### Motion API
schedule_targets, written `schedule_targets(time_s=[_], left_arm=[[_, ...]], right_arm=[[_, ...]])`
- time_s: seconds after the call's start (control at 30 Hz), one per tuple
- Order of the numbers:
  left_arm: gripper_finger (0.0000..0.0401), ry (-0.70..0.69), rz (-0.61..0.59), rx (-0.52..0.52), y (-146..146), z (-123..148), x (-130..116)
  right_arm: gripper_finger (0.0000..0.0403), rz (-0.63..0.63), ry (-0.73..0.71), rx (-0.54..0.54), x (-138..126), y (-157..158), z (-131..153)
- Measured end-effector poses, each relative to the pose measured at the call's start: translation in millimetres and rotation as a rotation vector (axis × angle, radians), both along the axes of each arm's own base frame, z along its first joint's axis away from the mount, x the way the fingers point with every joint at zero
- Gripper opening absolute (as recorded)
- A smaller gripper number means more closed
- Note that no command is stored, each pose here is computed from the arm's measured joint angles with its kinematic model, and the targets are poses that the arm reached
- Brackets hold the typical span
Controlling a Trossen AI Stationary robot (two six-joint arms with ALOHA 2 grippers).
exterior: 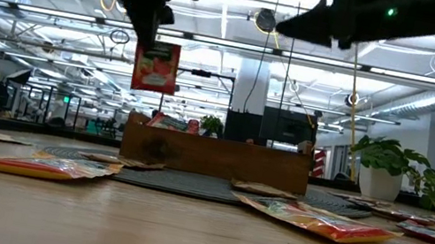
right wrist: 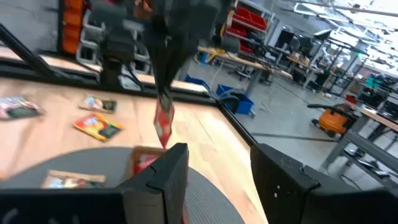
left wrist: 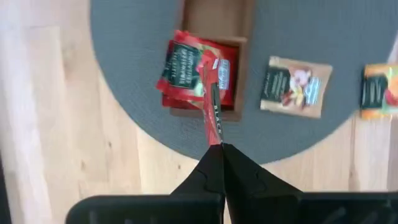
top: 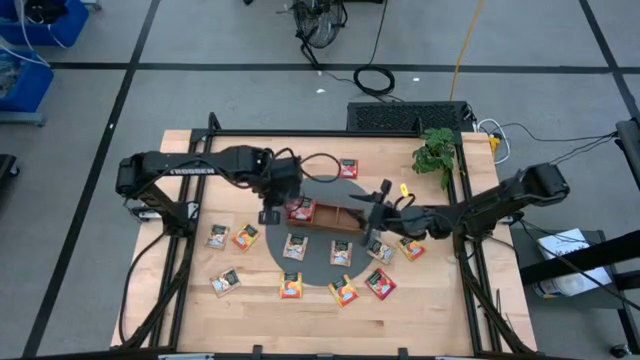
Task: Pick & Place Tea
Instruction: Put the red tea bag into the left section of the wooden organizer
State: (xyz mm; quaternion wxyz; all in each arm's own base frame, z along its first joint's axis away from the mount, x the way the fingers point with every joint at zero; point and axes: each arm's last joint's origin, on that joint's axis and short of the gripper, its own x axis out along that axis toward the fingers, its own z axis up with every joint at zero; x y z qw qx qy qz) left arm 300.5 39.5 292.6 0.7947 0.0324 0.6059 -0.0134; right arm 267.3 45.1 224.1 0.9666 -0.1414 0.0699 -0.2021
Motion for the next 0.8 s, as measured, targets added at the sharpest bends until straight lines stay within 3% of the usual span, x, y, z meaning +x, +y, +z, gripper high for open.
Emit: schedule_targets(time_s=[0.13,0.3,0.5,0.8], left_arm=[[0.0001,-0.03,-0.146,-0.094,-2.3,-14.4,2.2],[0.0001,-0.089,-0.201,-0.12,0.5,-23.9,5.7],[0.0,-0.133,-0.188,-0.108,12.2,-27.2,12.0],[0.0,-0.083,-0.166,-0.138,22.8,-44.1,18.5]], right_arm=[[0.0159,0.019,-0.009,0.002,-4.4,4.2,5.2],[0.0159,0.019,-0.012,0.009,-5.7,3.9,6.8],[0.0156,0.018,-0.002,0.01,-5.7,3.8,5.6],[0.0155,0.018,0.014,0.006,-5.9,3.7,4.1]])
